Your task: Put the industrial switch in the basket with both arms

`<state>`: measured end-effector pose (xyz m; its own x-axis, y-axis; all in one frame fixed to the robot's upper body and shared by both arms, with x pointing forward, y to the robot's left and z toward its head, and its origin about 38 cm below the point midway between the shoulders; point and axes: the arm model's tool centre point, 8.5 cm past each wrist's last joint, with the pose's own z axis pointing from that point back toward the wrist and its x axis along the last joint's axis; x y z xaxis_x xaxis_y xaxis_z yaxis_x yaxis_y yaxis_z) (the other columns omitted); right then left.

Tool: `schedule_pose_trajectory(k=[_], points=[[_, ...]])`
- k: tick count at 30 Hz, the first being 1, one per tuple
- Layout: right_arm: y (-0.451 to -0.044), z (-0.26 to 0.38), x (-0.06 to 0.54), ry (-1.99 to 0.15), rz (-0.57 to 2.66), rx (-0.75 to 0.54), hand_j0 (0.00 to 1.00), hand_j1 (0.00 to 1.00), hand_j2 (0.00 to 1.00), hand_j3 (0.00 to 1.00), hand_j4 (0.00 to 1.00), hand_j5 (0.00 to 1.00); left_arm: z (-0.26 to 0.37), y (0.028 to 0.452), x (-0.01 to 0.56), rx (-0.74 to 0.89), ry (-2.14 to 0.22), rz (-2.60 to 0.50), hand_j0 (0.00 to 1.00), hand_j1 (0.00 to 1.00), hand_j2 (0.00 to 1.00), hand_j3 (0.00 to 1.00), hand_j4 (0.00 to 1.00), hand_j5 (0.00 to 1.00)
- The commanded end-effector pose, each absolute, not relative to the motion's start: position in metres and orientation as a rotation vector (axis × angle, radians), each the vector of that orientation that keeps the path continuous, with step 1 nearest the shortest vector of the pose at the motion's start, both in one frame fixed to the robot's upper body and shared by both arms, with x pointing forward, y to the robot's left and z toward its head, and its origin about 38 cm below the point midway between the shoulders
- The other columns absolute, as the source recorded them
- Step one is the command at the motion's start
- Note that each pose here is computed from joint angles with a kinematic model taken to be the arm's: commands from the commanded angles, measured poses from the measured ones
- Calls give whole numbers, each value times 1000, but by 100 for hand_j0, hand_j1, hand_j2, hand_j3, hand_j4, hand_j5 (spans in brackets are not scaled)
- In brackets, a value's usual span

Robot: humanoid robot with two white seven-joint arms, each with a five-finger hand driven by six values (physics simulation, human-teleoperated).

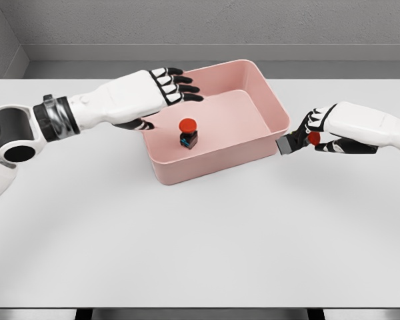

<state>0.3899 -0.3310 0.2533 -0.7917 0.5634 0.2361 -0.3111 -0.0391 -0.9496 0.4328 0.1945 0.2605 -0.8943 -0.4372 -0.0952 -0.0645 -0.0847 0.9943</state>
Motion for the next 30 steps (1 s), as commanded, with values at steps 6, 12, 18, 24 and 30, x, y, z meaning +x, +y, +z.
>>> schedule_pose_trajectory(k=[6,12,18,24,30], points=[[-328,265,394,-1683,1873,-275,48,48,48,48,48,48,272,210,424,542,-1930,-2067,100,100,100,100,100,100],[-319,271,398,-1721,1871,-273,48,48,48,48,48,48,270,212,425,542,-1918,-2067,100,100,100,100,100,100],[-313,274,400,-1747,1866,-269,48,48,48,48,48,48,268,217,425,546,-1902,-2072,100,100,100,100,100,100],[-298,281,406,-1806,1860,-256,48,48,48,48,48,48,281,283,421,627,-1746,-2078,100,100,100,100,100,100],[-240,288,441,-1891,1876,-173,48,48,48,48,48,48,273,322,410,671,-1663,-2028,100,100,100,100,100,100]])
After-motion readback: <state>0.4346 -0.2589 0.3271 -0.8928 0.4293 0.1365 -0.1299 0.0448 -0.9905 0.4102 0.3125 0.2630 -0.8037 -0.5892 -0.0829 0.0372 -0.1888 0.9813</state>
